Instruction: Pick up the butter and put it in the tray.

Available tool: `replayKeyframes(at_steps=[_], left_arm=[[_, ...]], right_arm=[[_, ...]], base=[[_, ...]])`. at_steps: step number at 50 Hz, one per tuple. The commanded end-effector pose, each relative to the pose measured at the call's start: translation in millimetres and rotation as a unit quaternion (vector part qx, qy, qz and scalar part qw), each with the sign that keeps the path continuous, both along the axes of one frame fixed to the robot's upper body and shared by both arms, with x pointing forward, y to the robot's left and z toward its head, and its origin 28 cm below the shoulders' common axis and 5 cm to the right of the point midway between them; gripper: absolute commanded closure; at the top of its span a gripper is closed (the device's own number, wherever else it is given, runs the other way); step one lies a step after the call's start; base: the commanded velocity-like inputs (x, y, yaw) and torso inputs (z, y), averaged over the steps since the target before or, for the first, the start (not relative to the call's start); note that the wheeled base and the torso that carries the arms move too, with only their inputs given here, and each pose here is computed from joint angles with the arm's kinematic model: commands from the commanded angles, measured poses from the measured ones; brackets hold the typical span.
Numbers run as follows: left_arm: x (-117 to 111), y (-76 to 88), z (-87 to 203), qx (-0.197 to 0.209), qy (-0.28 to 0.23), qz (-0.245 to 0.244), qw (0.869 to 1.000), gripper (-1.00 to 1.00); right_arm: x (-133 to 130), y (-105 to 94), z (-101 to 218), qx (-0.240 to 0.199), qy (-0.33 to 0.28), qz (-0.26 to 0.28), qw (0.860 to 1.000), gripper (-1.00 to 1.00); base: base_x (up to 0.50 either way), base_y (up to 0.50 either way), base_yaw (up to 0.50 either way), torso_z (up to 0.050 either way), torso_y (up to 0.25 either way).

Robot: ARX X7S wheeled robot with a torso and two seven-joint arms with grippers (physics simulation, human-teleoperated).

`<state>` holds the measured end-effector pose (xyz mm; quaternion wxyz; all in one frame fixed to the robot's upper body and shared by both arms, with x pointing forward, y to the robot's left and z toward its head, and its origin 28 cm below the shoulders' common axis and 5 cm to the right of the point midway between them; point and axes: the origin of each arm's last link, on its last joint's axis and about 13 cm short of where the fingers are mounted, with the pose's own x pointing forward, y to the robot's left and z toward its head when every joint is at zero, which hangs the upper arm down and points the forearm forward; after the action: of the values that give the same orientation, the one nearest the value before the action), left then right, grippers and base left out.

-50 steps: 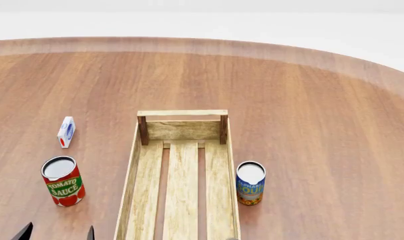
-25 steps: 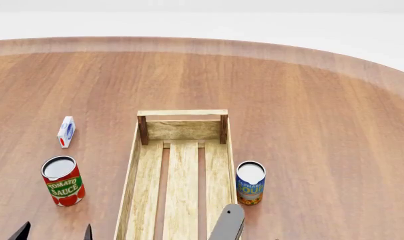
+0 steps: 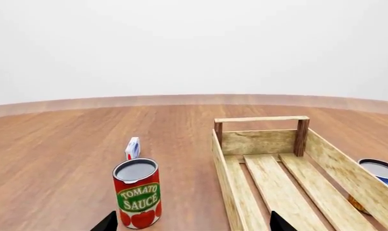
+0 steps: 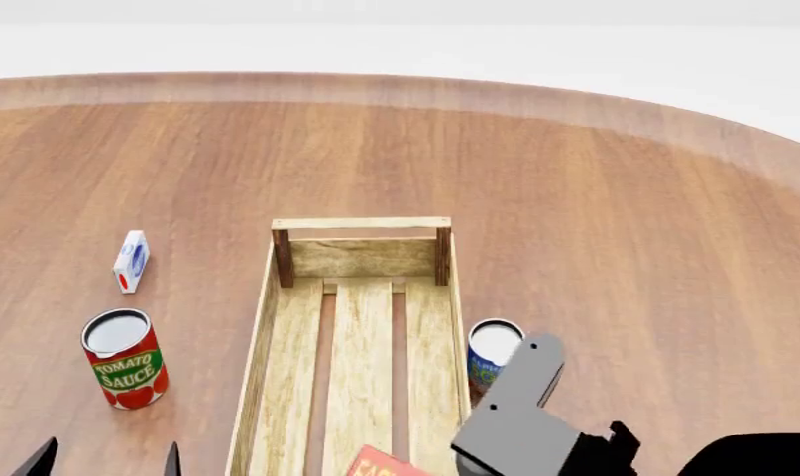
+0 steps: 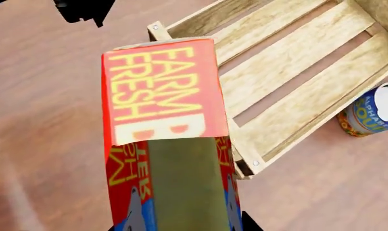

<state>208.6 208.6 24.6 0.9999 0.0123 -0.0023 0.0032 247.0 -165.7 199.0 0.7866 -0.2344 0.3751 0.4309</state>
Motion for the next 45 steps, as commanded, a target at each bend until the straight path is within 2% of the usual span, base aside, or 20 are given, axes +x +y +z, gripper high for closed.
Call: replayKeyframes(at_steps=[1, 8, 13, 22, 26, 29, 41, 45], left_arm=[[-0.5, -0.2, 0.3, 0.000, 0.000, -0.001, 1.000, -1.00], [-0.3, 0.0, 0.4, 0.000, 0.000, -0.001, 1.000, -1.00], [-0.2, -0.2, 0.4, 0.000, 0.000, -0.001, 1.000, -1.00], [-0.3, -0.1, 1.8, 0.000, 0.000, -0.001, 1.000, -1.00], [-0.7, -1.5, 1.0, 0.001, 0.000, -0.004, 1.000, -1.00], [-0.8, -1.3, 1.4, 0.002, -0.001, -0.005, 1.000, -1.00], [-2.2, -1.1, 1.6, 0.004, -0.002, -0.006, 1.000, -1.00], [-2.4, -0.9, 1.6, 0.004, -0.002, -0.006, 1.000, -1.00]], right_arm=[[16.7, -13.4, 7.7, 0.037, -0.036, -0.078, 0.996, 1.00], [26.0, -17.6, 3.7, 0.047, -0.045, -0.115, 0.991, 1.00], [37.7, -14.9, 3.7, 0.080, -0.075, -0.157, 0.981, 1.00], [50.0, -6.3, 7.7, 0.124, -0.120, -0.183, 0.968, 1.00], [62.9, 8.1, 5.8, 0.162, -0.137, -0.200, 0.957, 1.00], [72.5, 16.7, -0.6, 0.169, -0.144, -0.208, 0.952, 1.00], [107.6, 56.9, -4.9, 0.188, -0.152, -0.209, 0.947, 1.00], [113.5, 61.6, -7.6, 0.187, -0.154, -0.212, 0.947, 1.00]], base=[[0.00, 0.00, 0.00, 0.000, 0.000], [0.00, 0.00, 0.00, 0.000, 0.000], [0.00, 0.00, 0.00, 0.000, 0.002], [0.00, 0.00, 0.00, 0.000, 0.000], [0.00, 0.00, 0.00, 0.000, 0.003], [0.00, 0.00, 0.00, 0.000, 0.000], [0.00, 0.00, 0.00, 0.001, 0.001], [0.00, 0.00, 0.00, 0.000, 0.003]])
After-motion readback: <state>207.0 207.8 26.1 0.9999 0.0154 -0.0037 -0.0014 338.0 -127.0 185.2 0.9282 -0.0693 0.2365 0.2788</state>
